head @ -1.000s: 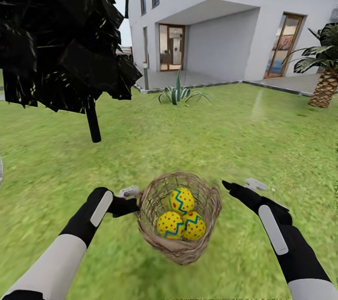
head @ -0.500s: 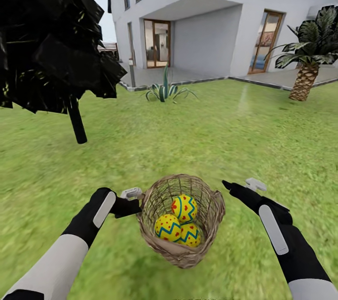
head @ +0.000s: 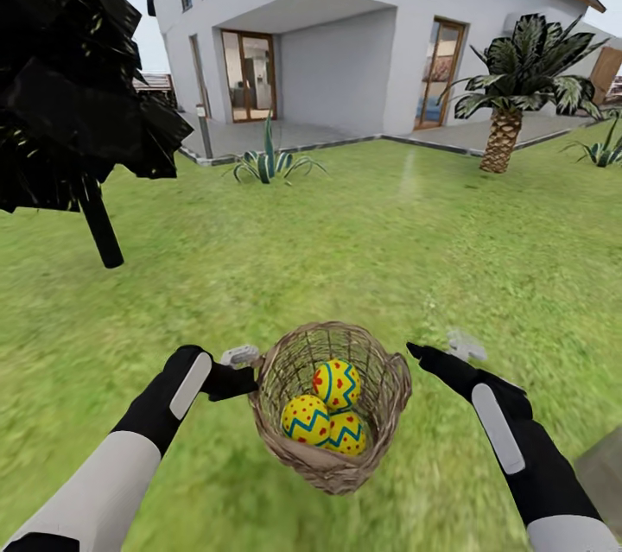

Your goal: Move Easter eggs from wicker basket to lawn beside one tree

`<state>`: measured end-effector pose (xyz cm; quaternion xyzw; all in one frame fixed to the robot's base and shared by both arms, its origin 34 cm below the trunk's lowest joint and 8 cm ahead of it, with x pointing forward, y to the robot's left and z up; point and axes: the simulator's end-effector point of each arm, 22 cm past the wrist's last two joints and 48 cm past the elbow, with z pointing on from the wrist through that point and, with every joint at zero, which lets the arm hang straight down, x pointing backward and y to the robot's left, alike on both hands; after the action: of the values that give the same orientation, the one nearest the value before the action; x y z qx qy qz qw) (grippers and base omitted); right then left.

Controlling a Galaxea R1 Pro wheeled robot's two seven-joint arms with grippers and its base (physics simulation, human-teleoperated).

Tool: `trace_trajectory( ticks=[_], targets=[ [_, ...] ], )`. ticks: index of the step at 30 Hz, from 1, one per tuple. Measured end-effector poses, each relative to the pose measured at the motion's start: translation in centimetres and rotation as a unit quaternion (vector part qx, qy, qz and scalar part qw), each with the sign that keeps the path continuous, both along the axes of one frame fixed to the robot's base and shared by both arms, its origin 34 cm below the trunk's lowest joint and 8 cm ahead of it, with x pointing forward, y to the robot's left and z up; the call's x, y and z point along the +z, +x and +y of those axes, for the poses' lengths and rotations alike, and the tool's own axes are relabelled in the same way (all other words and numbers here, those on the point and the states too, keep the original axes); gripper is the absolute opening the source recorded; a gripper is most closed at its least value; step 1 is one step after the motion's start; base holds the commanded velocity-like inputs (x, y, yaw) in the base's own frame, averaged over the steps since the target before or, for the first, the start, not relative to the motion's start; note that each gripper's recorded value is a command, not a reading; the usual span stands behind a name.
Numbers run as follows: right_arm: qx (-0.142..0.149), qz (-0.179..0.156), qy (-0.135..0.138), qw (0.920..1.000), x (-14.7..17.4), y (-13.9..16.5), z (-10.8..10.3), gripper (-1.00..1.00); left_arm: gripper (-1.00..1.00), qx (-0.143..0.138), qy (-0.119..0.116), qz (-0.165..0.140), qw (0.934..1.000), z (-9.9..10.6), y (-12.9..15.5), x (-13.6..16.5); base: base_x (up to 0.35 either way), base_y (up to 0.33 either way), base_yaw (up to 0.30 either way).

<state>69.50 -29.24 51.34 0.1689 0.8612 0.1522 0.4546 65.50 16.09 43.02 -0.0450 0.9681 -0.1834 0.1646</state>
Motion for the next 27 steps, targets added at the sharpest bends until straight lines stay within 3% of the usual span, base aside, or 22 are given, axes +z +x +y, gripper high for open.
trace_trajectory(
  ticks=[3,6,15,19,21,25,27],
  targets=[
    [-0.001,0.049,-0.018,0.9987,-4.3,-1.5,-0.6,1.00,-1.00,0.000,0.003,0.002,1.0000,0.2,0.0,-0.3,-0.282,0.000,-0.176],
    [-0.003,0.093,-0.017,0.9955,-8.1,-3.2,-0.8,1.00,-1.00,0.000,0.003,0.003,1.0000,0.2,-0.1,-0.4,-0.189,0.000,-0.175],
    [-0.005,0.186,-0.030,0.9821,-15.7,-7.8,-1.6,1.00,-1.00,0.001,0.002,0.008,1.0000,0.3,-0.2,-1.0,-0.006,0.000,-0.175],
    [-0.031,0.202,-0.041,0.9780,-19.3,-10.0,-3.1,1.00,-1.00,0.000,0.002,0.009,1.0000,0.2,-0.2,-1.2,0.000,0.000,-0.174],
    [-0.027,0.227,-0.061,0.9716,-21.3,-11.9,-3.8,1.00,-1.00,0.001,0.003,0.011,0.9999,0.3,-0.2,-1.4,0.000,0.000,-0.174],
    [-0.017,0.234,-0.087,0.9683,-21.9,-12.5,-4.4,1.00,-1.00,0.001,0.002,0.013,0.9999,0.3,-0.3,-1.6,0.000,0.000,-0.174],
    [-0.003,0.238,-0.115,0.9644,-22.1,-12.7,-5.0,1.00,-1.00,0.001,0.003,0.013,0.9999,0.4,-0.2,-1.7,0.000,0.000,-0.174]
  ],
)
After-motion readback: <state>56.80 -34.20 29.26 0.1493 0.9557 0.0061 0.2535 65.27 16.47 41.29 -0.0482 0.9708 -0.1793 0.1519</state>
